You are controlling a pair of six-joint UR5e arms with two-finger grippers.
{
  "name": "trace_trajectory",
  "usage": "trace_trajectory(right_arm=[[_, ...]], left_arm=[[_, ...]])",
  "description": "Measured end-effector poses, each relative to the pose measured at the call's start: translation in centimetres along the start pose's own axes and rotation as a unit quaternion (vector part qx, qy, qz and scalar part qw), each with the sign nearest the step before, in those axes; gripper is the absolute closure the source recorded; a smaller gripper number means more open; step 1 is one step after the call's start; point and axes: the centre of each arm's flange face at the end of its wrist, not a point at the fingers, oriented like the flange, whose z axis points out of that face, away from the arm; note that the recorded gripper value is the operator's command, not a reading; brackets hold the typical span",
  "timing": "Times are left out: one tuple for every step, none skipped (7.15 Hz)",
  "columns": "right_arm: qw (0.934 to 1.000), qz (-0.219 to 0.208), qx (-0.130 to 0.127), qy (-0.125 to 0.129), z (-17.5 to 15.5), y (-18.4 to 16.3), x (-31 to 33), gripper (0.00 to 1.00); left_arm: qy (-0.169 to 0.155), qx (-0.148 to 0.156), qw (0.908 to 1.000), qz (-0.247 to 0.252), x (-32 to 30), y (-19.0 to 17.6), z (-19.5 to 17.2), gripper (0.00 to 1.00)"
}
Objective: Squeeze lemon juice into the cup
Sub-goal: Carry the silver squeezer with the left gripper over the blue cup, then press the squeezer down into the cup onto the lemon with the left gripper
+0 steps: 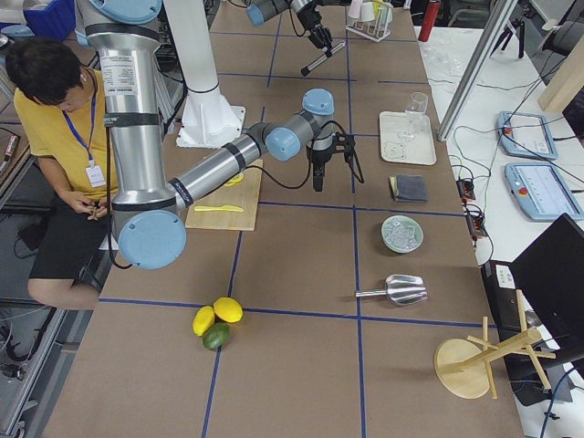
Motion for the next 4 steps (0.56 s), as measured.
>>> trace_trajectory(right_arm=[[1.0000,-0.002,0.001,0.002,-0.3,-0.1,1.4,0.00],[1.0000,-0.003,-0.001,0.001,-0.8,-0.2,2.6,0.00],[1.0000,-0.006,-0.004,-0.004,-1.3,-0.3,3.6,0.00],[0.9999,-0.010,-0.005,-0.009,-1.8,-0.4,4.5,0.00]], left_arm=[[-0.016,0.028,0.9995,0.003,1.7,1.9,0.2,1.00],[-0.025,0.057,0.9980,0.000,3.0,4.0,0.7,1.00],[-0.025,0.090,0.9956,-0.011,3.6,6.1,1.6,1.00],[-0.026,0.118,0.9926,-0.015,4.3,7.8,2.3,1.00]])
